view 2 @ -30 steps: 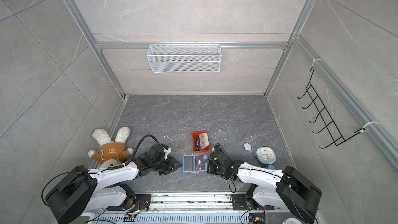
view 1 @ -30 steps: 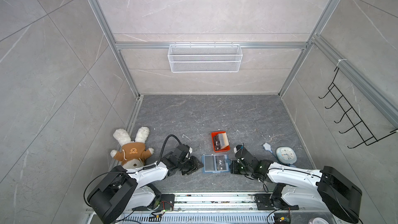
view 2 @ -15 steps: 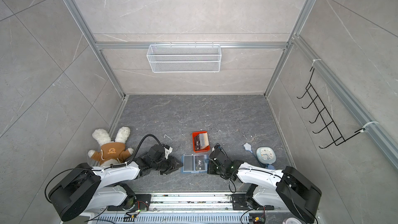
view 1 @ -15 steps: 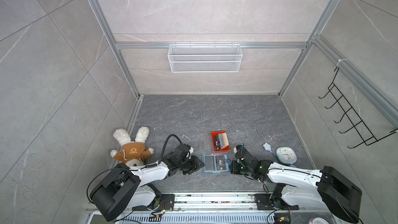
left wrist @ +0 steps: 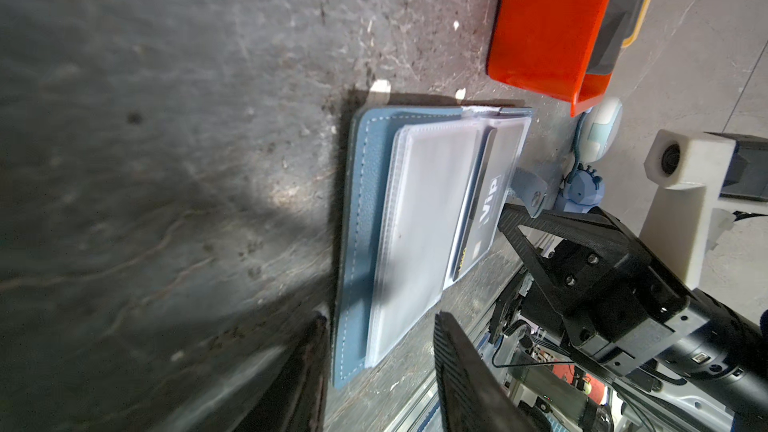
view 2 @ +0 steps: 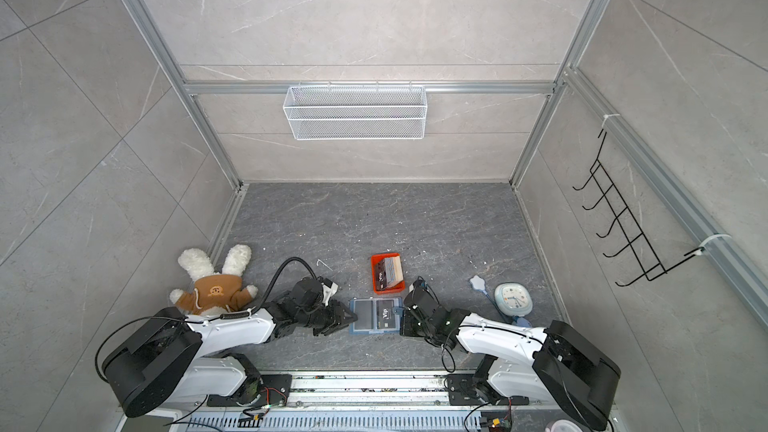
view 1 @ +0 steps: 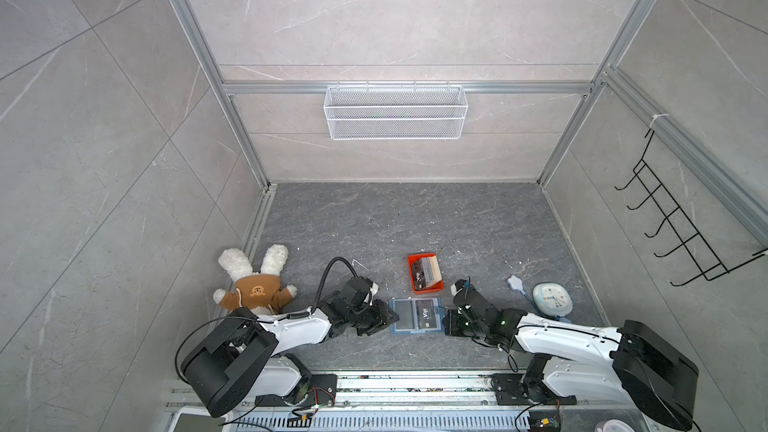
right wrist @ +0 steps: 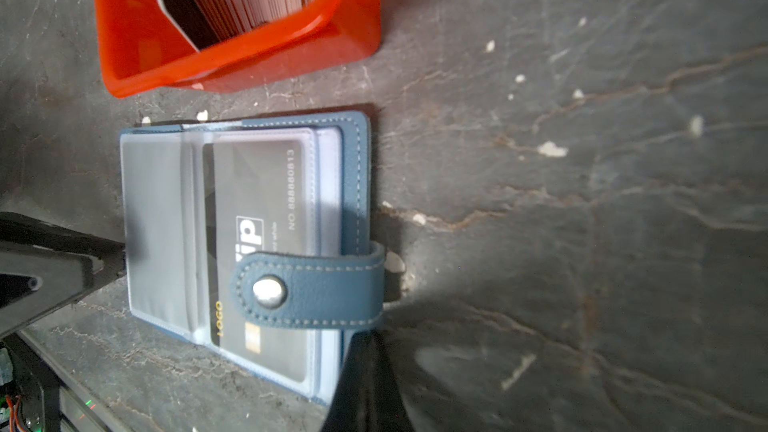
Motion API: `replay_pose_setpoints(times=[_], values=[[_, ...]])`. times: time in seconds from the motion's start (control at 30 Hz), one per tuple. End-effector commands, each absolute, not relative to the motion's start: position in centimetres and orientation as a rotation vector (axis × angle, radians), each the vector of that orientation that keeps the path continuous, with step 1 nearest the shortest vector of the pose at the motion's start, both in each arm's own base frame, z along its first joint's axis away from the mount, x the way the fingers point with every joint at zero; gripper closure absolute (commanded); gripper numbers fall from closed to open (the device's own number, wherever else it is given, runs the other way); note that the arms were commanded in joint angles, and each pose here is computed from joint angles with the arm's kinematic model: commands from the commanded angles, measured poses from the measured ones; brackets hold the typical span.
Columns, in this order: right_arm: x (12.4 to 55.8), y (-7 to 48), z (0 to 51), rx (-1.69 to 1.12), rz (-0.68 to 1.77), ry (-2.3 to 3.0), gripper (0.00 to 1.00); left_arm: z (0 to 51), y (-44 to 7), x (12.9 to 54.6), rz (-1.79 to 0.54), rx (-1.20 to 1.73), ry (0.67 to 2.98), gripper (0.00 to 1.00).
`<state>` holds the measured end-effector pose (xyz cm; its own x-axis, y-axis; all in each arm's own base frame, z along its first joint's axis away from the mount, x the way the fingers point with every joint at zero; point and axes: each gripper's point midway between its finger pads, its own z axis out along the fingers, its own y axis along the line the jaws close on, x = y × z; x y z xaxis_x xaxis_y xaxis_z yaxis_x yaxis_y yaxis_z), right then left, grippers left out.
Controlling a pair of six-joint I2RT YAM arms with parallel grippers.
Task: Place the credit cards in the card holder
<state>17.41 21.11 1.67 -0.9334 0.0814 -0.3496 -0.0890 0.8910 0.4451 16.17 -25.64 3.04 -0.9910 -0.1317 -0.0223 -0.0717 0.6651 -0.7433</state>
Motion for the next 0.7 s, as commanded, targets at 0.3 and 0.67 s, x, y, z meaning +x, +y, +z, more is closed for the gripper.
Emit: replay_pose_setpoints(times=[0.3,0.67], values=[[16.1,20.0,0.1,-0.001,0.584,2.763,0.97,5.7,-27.5,17.0,-1.392,-0.101,2.693,0.56],[15.7,20.0,0.1,-0.015,0.589,2.768,0.98,7.2,-28.0,16.7,-1.44,-0.038,2.658,0.56]])
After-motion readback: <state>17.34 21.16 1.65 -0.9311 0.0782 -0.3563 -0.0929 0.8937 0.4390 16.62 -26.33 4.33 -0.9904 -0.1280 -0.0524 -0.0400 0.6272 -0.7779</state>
